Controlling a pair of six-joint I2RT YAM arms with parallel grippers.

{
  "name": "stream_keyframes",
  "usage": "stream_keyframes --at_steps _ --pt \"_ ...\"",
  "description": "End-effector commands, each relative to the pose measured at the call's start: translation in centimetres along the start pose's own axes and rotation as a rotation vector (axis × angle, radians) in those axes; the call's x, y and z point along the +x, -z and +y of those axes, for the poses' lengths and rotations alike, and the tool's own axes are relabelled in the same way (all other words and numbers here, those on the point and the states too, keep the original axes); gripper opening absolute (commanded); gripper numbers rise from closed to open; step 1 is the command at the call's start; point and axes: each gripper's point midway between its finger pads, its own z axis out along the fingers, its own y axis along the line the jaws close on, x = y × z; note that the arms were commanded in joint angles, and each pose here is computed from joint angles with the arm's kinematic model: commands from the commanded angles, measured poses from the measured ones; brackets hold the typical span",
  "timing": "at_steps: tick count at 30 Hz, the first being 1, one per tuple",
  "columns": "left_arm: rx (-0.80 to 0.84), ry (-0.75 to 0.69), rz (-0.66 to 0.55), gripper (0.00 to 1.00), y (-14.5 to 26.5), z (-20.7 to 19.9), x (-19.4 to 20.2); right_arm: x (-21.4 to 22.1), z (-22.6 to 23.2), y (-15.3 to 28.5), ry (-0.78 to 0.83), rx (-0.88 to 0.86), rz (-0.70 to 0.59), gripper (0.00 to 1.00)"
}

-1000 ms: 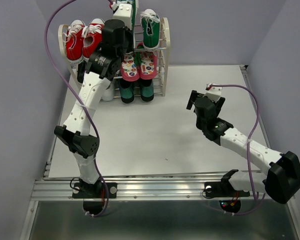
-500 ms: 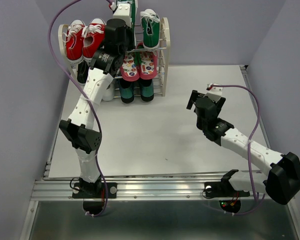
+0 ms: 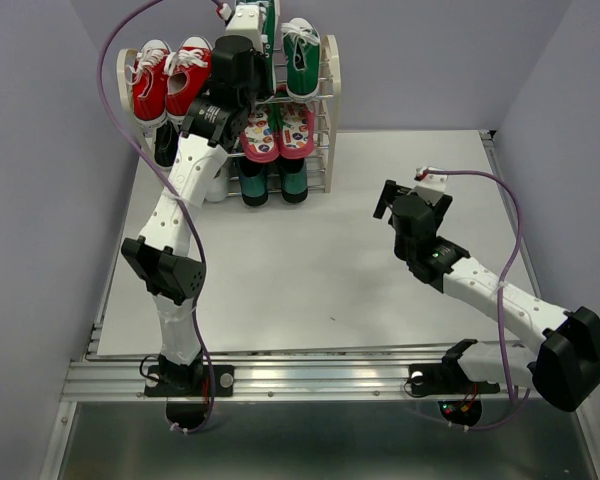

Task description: Place and organize the shoes onto the shoe shelf

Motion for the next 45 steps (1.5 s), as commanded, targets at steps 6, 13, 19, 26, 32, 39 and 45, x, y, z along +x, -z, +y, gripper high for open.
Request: stream_keyframes --at_steps 6,13,19,26,32,39,45 --pt "0.076 0.113 -0.244 0.0 4.8 -0.6 -9.6 -0.9 0.2 0.0 -0.044 -0.009 -0.021 1.0" --pt "0.074 0.079 -0.223 0.0 5.2 -0.4 -9.1 -0.5 0.5 -0.3 -0.034 -0.013 -0.01 1.0" --pt "0.048 0.042 -0.179 0.0 4.3 -0.1 -7.8 -0.3 0.6 -0.4 -0.027 -0.015 -0.005 1.0" --pt "0.012 0.035 -0.144 0.0 2.5 0.2 -6.0 0.0 0.4 -0.5 -0.02 -0.003 -0.002 1.0" --pt "-0.024 0.05 -0.145 0.12 1.8 0.7 -5.6 0.1 0.4 -0.6 -0.016 0.002 -0.001 1.0" --pt "-0.028 0.032 -0.149 0.34 1.8 0.8 -5.7 0.3 0.4 -0.7 -0.01 0.006 0.002 1.0" --pt "-0.014 0.021 -0.139 0.48 1.5 0.6 -5.2 0.3 0.4 -0.7 -0.01 0.006 0.001 1.0"
